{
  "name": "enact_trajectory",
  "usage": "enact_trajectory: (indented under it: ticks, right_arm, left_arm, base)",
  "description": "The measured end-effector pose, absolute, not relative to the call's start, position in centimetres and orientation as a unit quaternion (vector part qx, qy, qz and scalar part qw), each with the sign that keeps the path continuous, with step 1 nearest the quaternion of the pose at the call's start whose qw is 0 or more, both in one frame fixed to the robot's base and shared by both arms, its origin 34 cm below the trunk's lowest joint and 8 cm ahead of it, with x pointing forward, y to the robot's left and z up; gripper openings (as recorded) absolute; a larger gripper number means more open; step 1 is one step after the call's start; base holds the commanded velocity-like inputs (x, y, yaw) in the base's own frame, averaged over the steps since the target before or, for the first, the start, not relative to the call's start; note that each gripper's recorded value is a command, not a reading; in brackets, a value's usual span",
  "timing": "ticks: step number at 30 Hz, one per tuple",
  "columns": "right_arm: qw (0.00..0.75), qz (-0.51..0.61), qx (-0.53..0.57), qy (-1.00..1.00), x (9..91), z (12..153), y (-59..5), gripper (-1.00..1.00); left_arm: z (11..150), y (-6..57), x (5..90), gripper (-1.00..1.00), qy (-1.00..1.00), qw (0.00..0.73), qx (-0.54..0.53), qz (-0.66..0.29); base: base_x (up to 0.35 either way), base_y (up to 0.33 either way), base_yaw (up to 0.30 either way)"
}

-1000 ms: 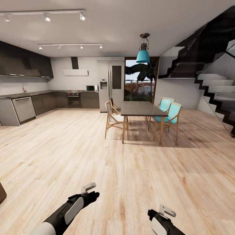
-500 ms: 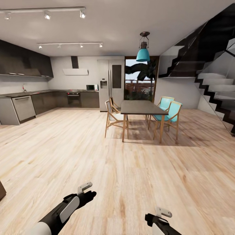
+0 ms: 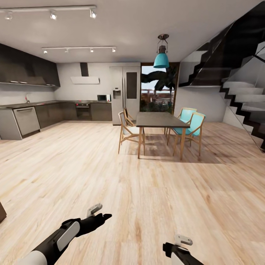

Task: Place each of the two pumpkins and all three candles from the living room inside a cabinet in the living room (use any cabinet), then make sure every cabinet is closed, and position the cauldron so it is next to a table in the living room.

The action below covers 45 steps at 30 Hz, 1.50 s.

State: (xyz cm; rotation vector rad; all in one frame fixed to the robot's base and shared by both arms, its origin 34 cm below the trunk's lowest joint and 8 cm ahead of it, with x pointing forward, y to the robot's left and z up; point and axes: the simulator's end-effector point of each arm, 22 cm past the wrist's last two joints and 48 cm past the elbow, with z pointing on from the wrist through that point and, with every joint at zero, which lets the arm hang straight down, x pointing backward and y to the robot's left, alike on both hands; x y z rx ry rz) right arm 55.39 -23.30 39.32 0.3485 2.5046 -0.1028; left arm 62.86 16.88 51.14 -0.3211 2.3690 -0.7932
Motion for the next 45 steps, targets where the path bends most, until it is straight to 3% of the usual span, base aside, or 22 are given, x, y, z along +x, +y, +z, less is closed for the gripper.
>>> enact_trajectory:
  ticks: [12,25,45]
  right_arm:
    - [0.305,-0.042,0.118,0.944,55.0,36.9,-23.1,1.00]
    - [0.308,-0.042,0.117,0.943,54.4,34.1,-23.1,1.00]
    - [0.316,-0.050,0.072,0.945,53.5,29.8,-22.2,1.00]
  left_arm:
    - [48.7,17.2,62.3,1.00,0.894,0.307,-0.120,-0.302]
    - [51.2,16.5,59.8,1.00,0.817,0.325,-0.055,-0.473]
    - [46.3,17.0,58.5,1.00,0.817,0.322,-0.062,-0.475]
  base:
    - [0.000,0.000,0.000]
    - [0.000,0.000,0.000]
    - [0.000,0.000,0.000]
